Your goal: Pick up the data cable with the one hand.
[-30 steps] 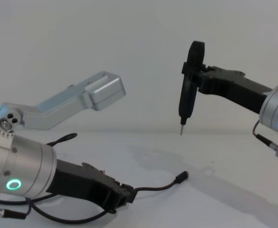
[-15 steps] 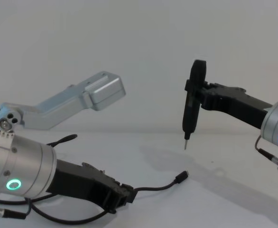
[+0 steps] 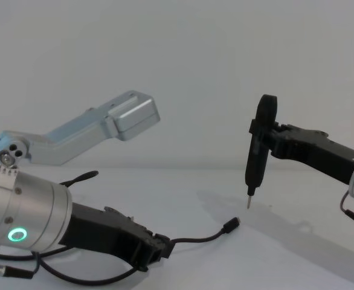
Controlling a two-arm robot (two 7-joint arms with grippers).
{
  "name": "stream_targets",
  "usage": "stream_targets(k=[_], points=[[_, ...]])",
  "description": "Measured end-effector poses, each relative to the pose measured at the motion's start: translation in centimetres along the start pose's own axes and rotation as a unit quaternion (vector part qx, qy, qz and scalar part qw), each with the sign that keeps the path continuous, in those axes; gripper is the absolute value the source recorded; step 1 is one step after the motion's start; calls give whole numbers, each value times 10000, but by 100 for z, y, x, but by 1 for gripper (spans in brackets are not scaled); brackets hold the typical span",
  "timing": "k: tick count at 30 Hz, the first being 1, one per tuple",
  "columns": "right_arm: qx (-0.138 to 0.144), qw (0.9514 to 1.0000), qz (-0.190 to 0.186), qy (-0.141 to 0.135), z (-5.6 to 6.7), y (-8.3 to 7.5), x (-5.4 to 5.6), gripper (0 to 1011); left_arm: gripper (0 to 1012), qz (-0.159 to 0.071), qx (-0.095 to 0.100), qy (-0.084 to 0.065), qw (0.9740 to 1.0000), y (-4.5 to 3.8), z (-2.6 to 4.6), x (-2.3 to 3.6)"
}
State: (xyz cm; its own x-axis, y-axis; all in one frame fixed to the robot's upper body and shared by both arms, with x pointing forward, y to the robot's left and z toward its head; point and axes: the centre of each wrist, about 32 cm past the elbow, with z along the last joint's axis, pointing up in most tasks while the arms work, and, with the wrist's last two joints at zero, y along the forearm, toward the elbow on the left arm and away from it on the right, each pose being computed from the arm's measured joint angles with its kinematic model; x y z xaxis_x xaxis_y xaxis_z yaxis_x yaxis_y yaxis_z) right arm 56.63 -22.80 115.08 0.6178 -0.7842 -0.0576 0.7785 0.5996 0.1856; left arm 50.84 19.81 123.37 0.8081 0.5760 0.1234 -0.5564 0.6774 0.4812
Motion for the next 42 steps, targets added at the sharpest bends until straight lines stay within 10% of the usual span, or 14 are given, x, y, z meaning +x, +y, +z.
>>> stream_targets(k=[42], points=[[17,9975,708,-43,105,-30,-84,275,48,0,0,0,10000,0,0,0]])
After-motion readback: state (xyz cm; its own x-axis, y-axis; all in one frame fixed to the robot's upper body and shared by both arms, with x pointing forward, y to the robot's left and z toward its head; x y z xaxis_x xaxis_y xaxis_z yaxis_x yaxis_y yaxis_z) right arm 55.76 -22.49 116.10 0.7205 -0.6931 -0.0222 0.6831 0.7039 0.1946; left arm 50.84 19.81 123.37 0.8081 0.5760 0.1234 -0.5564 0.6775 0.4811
